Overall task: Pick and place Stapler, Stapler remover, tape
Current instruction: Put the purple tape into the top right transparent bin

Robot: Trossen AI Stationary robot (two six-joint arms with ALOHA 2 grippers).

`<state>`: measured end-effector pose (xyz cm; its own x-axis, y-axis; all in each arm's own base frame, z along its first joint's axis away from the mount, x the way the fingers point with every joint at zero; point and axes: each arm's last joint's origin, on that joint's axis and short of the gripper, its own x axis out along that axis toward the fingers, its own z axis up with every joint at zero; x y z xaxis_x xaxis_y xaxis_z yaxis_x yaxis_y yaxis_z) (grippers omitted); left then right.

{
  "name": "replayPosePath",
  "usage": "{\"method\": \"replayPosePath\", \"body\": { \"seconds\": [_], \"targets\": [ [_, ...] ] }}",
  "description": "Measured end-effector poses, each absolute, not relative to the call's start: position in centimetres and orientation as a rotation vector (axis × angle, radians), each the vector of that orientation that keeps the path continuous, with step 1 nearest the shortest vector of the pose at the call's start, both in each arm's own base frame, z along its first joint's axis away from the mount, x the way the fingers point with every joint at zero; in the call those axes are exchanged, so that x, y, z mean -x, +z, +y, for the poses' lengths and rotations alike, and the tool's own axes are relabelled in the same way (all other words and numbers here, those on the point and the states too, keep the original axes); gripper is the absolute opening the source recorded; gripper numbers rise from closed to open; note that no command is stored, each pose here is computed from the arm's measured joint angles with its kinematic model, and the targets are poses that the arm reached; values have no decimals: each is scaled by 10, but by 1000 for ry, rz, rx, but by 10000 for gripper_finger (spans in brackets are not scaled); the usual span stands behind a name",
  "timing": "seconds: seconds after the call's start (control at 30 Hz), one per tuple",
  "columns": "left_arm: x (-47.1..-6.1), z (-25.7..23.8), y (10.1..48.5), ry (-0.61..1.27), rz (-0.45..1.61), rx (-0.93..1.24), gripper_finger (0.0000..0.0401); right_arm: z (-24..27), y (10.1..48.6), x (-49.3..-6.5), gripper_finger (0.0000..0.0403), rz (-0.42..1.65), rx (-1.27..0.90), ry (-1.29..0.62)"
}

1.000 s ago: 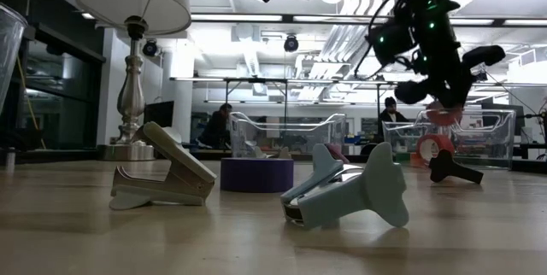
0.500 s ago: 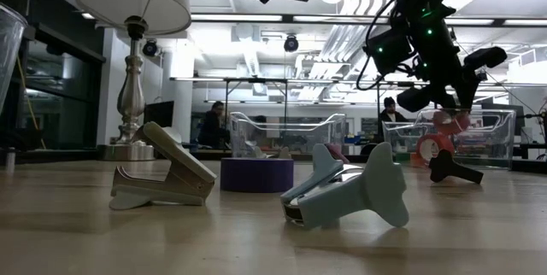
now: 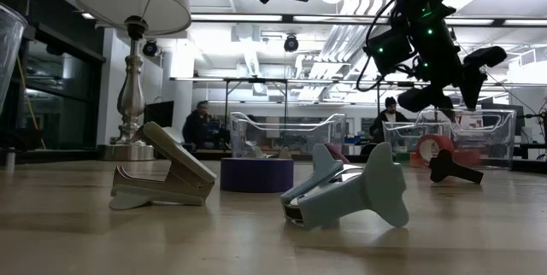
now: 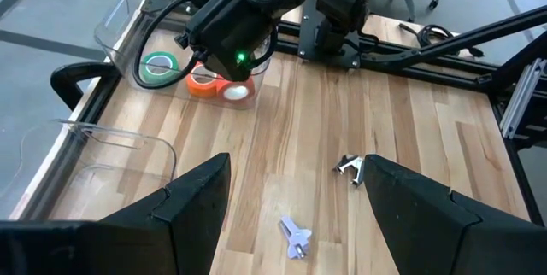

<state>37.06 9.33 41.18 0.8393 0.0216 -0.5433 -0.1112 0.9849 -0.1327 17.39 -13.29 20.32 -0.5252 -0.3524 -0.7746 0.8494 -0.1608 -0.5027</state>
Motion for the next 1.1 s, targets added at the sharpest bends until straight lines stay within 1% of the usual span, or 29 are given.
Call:
{"method": "replayPosePath", "body": {
  "seconds": [0.13,0.23,0.5,0.73,0.97,1.1],
  "targets": [
    [-370,94,412,78,572,154,264,-132,204,-174,168,1292,-601,-1749],
    [-370,94,411,84,587,154,264,-127,210,-174,169,1277,-572,-1718],
    [-361,93,399,149,740,163,264,-113,240,-168,169,1076,-558,-1605],
    [-351,91,389,181,884,185,264,-102,264,-163,170,931,-559,-1437],
    [-344,88,384,205,967,252,264,-95,278,-162,170,853,-525,-1311],
    [-343,76,382,182,1021,212,264,-92,282,-162,170,840,-489,-1252]
  ]
}}
